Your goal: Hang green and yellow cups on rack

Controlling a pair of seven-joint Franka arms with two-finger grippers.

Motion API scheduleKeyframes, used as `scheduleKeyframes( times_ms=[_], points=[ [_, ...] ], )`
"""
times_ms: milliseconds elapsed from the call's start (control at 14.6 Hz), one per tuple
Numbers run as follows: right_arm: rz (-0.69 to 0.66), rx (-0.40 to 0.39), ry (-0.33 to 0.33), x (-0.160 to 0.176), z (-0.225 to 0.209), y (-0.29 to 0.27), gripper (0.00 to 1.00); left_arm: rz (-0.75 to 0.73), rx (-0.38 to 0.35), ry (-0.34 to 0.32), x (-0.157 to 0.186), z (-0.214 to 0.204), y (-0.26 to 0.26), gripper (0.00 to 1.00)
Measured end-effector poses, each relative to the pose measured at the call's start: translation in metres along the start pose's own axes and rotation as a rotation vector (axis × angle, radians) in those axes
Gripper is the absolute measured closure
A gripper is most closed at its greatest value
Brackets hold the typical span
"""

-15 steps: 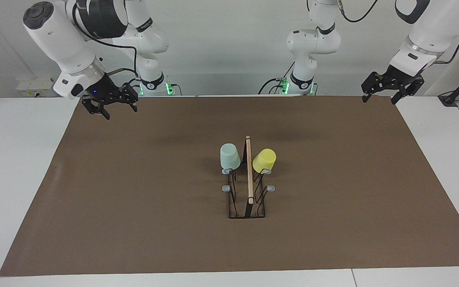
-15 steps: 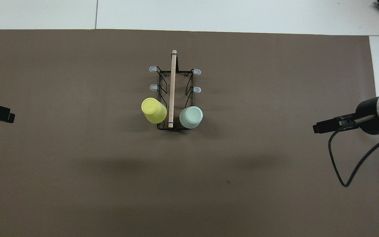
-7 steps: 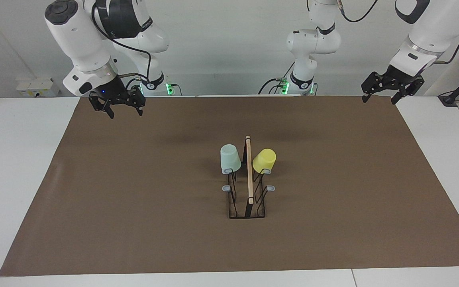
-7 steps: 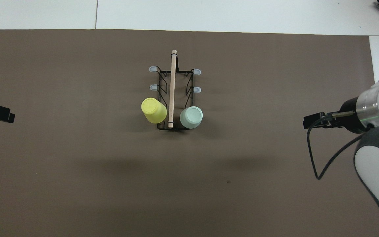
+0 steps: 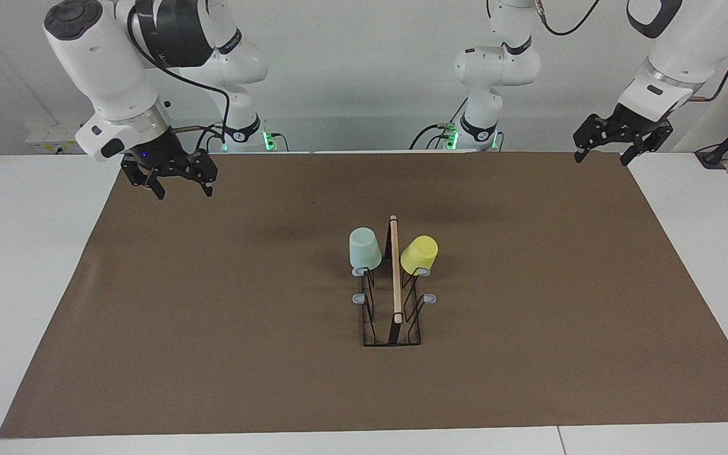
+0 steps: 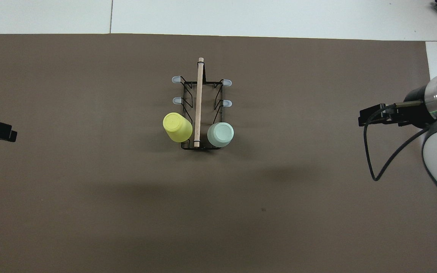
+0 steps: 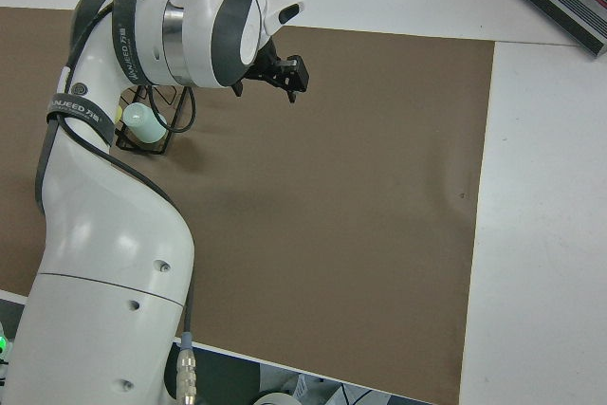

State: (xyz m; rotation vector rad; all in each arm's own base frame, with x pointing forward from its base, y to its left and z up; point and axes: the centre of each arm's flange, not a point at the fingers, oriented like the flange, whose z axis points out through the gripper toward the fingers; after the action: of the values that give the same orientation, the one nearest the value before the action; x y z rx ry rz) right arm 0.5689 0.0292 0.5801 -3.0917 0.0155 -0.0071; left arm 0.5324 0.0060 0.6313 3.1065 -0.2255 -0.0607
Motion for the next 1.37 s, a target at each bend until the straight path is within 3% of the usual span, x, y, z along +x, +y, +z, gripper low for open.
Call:
scheduleKeyframes(
  times_ms=[825, 1100, 1375],
  points=[
    [0.025, -0.001, -0.002, 0.008, 0.002, 0.014, 0.00, 0.000, 0.000, 0.000, 0.000, 0.000, 0.000, 0.00],
    [0.016, -0.065, 0.031, 0.012, -0.001, 0.020, 0.00, 0.000, -0.002, 0.000, 0.000, 0.000, 0.000, 0.00],
    [0.011, -0.075, 0.047, 0.014, -0.002, 0.019, 0.00, 0.000, -0.004, -0.002, 0.000, 0.002, 0.000, 0.00]
  ],
)
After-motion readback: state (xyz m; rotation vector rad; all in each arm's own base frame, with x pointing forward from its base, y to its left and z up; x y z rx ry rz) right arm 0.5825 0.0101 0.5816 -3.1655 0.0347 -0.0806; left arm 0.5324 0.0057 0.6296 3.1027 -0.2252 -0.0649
